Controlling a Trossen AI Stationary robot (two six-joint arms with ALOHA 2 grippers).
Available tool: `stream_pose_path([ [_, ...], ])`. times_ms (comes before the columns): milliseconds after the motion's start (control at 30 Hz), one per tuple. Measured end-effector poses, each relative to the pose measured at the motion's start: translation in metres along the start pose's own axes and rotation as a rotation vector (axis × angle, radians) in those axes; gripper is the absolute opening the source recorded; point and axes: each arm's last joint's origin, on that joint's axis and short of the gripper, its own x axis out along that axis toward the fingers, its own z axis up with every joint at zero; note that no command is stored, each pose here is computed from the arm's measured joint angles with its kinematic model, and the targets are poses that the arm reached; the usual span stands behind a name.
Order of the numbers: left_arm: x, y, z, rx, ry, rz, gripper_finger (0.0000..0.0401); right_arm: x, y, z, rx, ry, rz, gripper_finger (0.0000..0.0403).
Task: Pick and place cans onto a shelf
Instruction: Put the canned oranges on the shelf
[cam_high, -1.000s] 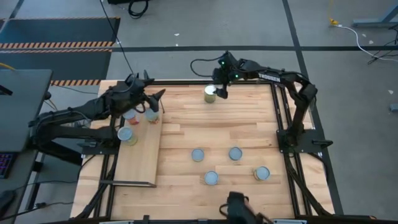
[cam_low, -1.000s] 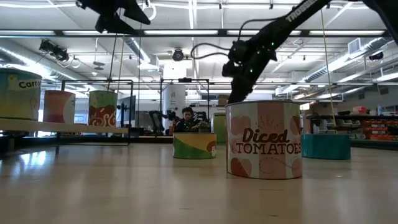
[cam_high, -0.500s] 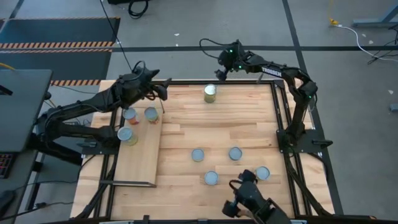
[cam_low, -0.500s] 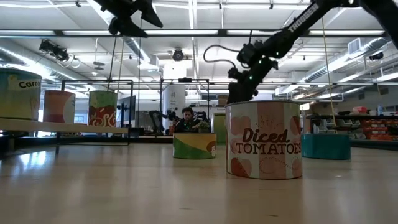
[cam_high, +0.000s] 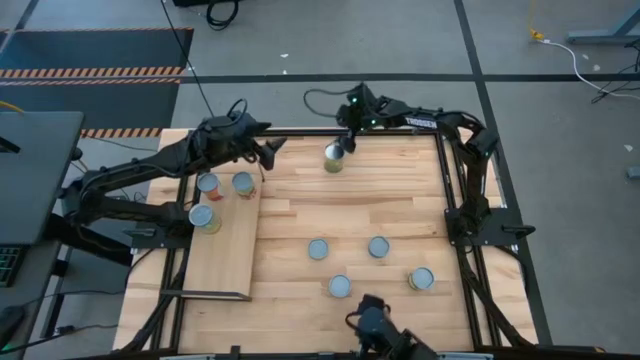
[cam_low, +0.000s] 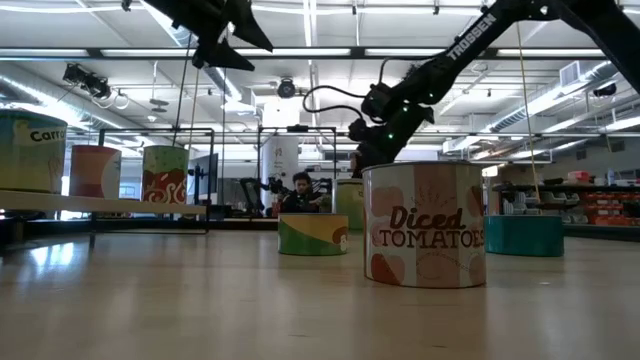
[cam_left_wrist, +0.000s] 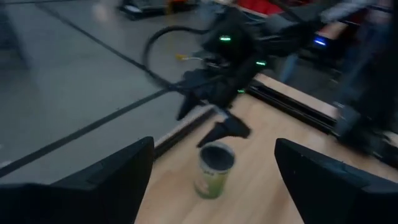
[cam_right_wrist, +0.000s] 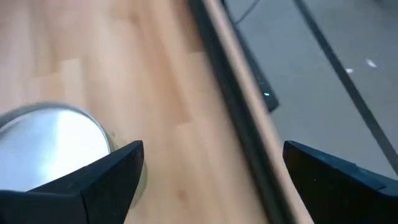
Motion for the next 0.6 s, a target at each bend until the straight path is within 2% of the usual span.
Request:
stream_pose_path([
  [100, -0.01, -0.007, -0.001, 0.035, 0.023, -0.086, 0.0331, 0.005, 0.023, 0.004, -0.043, 0.048, 0.021, 0.0393],
  [233, -0.027, -0.017, -0.009, 0.067, 0.101, -0.15, 0.0319, 0.011, 0.061, 0.011, -0.018, 0.084, 0.072, 0.0393],
  [433, -0.049, -0.036, -0.024, 0.087, 0.225, -0.254, 0.0313, 0.015, 0.129, 0.023, 0.01, 0.101, 0.15, 0.0393],
  [600, -0.062, -0.057, -0.034, 0.119, 0.277, -0.362, 0.0313, 0.013, 0.187, 0.027, 0.04, 0.115, 0.221, 0.0393],
])
